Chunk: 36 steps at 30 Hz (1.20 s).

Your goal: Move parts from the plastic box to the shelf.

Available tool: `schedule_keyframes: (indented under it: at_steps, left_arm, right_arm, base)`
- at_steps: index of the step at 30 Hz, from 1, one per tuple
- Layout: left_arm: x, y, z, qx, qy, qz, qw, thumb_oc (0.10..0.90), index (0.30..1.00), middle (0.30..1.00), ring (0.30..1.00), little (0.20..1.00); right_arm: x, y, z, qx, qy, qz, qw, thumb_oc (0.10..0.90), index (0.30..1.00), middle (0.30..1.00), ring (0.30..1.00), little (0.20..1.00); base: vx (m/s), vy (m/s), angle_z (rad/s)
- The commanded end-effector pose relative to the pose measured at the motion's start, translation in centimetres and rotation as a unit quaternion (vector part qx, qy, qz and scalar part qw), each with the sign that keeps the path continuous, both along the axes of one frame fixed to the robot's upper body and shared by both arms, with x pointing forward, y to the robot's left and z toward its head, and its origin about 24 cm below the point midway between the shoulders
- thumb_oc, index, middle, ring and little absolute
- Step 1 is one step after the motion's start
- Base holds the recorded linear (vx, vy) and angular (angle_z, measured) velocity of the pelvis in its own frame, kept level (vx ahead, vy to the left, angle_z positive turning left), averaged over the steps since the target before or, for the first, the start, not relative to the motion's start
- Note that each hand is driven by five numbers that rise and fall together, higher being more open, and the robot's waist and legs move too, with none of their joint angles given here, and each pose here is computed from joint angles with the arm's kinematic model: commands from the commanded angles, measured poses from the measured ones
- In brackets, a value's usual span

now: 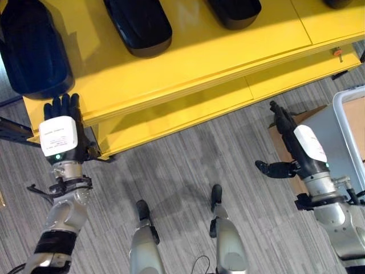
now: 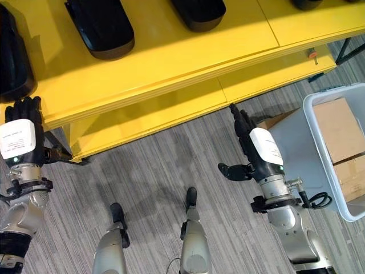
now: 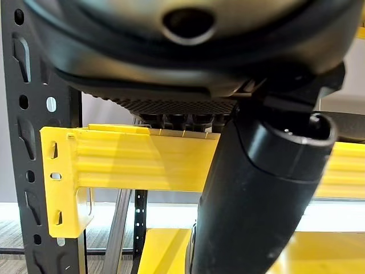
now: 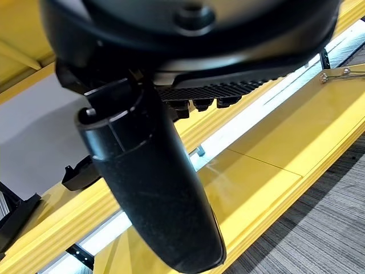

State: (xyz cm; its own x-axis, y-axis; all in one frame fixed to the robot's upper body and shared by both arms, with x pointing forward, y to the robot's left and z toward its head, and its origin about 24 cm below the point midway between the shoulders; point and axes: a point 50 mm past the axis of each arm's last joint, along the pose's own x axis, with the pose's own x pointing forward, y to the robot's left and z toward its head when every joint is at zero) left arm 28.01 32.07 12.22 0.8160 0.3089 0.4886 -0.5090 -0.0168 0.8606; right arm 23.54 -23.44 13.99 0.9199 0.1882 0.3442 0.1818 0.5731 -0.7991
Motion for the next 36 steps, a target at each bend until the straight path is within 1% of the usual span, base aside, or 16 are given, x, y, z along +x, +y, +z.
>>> schedule_keyframes:
  at_steps: [1,12,36]
  left_arm:
    - [-0.1,3.3,3.3,0.020,-0.027,0.048,0.998,0.900,1.000,1.000,1.000,1.000]
    - [0.0,4.1,3.4,0.005,-0.018,0.053,0.998,0.900,1.000,1.000,1.000,1.000]
    - [0.4,4.6,2.2,-0.023,0.015,0.043,0.999,0.900,1.000,1.000,1.000,1.000]
  right_arm:
    - [-0.4,0.8,5.2,-0.003,-0.128,0.040,0.991,0.900,1.000,1.000,1.000,1.000]
    - [-0.4,0.9,5.3,-0.001,-0.127,0.047,0.991,0.900,1.000,1.000,1.000,1.000]
    - [-0.3,1.2,5.4,-0.005,-0.131,0.059,0.990,0.900,1.000,1.000,1.000,1.000]
  base:
    - [0.00,0.000,0.00]
    - [0.01,0.003,0.00]
    - [0.00,0.001,0.00]
